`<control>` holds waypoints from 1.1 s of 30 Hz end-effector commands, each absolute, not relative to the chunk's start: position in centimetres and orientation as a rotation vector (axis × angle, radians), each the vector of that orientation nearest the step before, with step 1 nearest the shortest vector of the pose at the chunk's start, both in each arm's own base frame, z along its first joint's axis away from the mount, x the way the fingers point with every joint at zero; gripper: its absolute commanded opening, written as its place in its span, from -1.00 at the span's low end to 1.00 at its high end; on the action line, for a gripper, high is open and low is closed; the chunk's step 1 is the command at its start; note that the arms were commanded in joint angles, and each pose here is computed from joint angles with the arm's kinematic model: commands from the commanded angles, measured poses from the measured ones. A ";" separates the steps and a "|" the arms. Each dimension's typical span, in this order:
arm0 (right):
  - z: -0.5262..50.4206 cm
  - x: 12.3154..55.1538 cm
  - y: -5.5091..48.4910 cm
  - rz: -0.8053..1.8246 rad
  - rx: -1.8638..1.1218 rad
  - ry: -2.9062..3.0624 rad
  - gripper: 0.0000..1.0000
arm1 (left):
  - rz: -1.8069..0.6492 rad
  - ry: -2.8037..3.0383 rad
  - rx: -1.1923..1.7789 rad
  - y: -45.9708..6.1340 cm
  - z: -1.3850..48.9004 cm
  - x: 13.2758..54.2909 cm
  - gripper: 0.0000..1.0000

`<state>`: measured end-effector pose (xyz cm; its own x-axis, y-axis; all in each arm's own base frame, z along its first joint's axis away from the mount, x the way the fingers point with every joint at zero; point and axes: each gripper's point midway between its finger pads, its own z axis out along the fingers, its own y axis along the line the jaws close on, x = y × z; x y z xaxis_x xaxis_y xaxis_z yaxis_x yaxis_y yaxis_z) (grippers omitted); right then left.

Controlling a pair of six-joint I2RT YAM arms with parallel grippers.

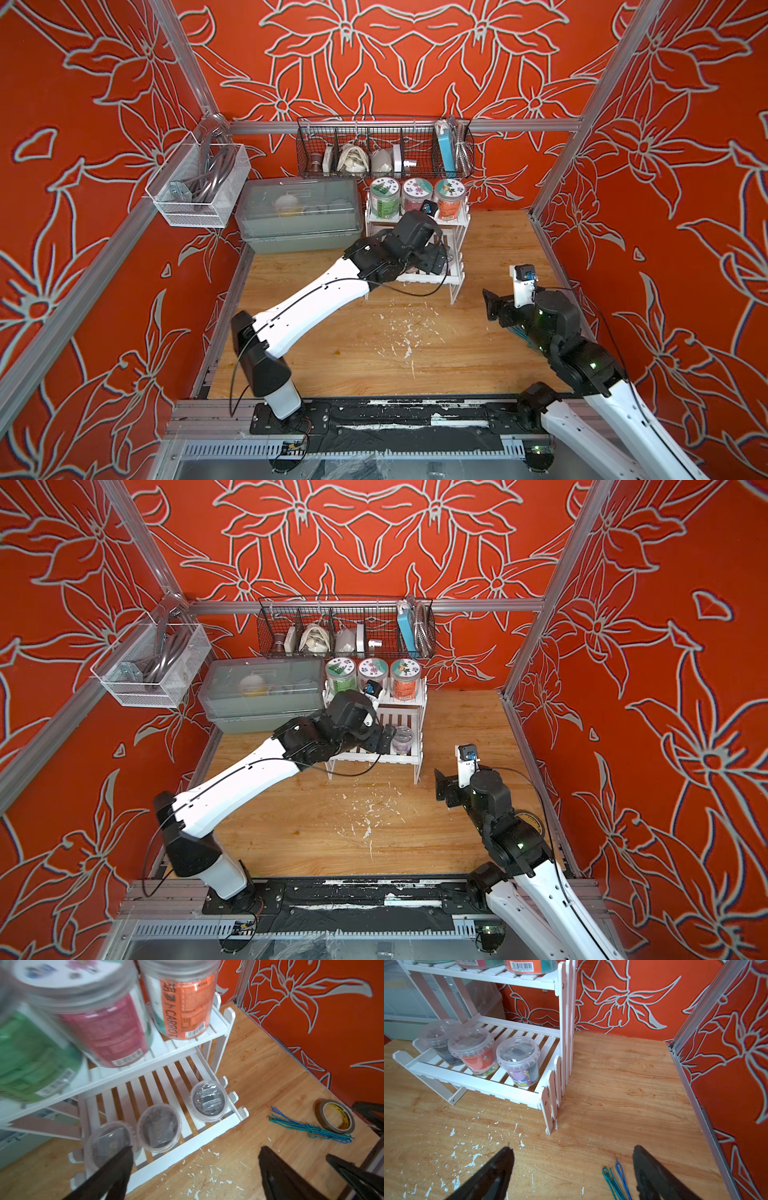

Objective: Place the seed container on the shelf
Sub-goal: Place the seed jar on the shelf, then reset both arms

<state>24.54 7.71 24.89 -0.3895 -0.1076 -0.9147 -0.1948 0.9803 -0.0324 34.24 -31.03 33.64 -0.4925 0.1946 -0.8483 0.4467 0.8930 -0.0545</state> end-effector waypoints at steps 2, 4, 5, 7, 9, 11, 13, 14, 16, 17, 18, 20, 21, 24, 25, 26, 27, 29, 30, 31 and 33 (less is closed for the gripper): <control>25.0 26.2 6.1 0.026 -0.090 1.961 0.95 | -0.262 1.972 0.327 -25.9 34.9 34.4 0.98; 24.4 26.9 5.4 0.009 -0.047 1.978 1.00 | -0.231 1.954 0.267 -23.0 34.4 34.4 0.98; 24.1 27.3 5.0 0.007 -0.016 1.986 1.00 | -0.191 1.958 0.206 -20.8 33.9 34.6 0.99; 23.4 28.0 4.3 0.007 0.033 2.001 1.00 | -0.116 1.963 0.078 -16.5 32.7 34.9 0.99; 22.6 28.6 3.4 -0.008 0.076 2.015 1.00 | -0.086 1.949 -0.040 -12.5 31.5 34.7 0.99; 21.8 29.2 2.5 -0.016 0.113 2.028 1.00 | -0.042 1.917 -0.097 -9.7 30.4 34.4 0.99; 21.0 29.8 1.3 -0.046 0.150 2.036 1.00 | 0.035 1.891 -0.147 -6.9 29.1 34.3 0.97; 20.5 30.0 0.5 -0.064 0.175 2.039 1.00 | 0.095 1.891 -0.193 -4.9 27.9 34.2 0.97; 19.6 30.6 -0.4 -0.093 0.196 2.033 1.00 | 0.199 1.879 -0.309 -1.3 26.1 33.6 0.97; 18.9 31.0 -0.8 -0.105 0.202 2.026 1.00 | 0.230 1.865 -0.361 0.1 25.3 33.1 0.97; 18.2 31.5 -1.1 -0.115 0.210 2.025 1.00 | 0.244 1.850 -0.367 0.7 24.4 33.0 0.97; 16.6 32.2 -1.7 -0.134 0.218 2.048 1.00 | 0.260 1.812 -0.355 1.3 23.4 32.7 0.97; 15.8 32.5 -2.0 -0.155 0.220 2.060 1.00 | 0.265 1.798 -0.341 1.5 22.8 32.5 0.97; 14.4 33.5 -2.2 -0.195 0.175 2.071 1.00 | 0.312 1.791 -0.320 2.5 20.6 32.1 0.97; 14.2 33.9 -2.2 -0.204 0.163 2.052 1.00 | 0.334 1.806 -0.332 3.1 19.8 31.9 0.97; 13.8 34.2 -2.2 -0.212 0.150 2.034 1.00 | 0.357 1.837 -0.344 3.6 18.7 31.7 0.97; 13.5 34.5 -2.2 -0.222 0.131 2.017 1.00 | 0.374 1.857 -0.361 4.1 17.6 31.7 0.97; 12.7 35.1 -2.3 -0.230 0.124 1.989 1.00 | 0.365 1.881 -0.371 4.5 15.8 31.9 0.97; 12.2 35.4 -2.2 -0.236 0.102 1.989 1.00 | 0.356 1.896 -0.361 4.5 14.8 32.1 0.97; 11.7 35.6 -2.3 -0.248 0.103 1.995 1.00 | 0.349 1.899 -0.360 4.5 14.1 32.3 0.97; 11.4 36.2 -2.6 -0.271 0.117 2.013 1.00 | 0.300 1.889 -0.344 4.2 13.2 32.7 0.97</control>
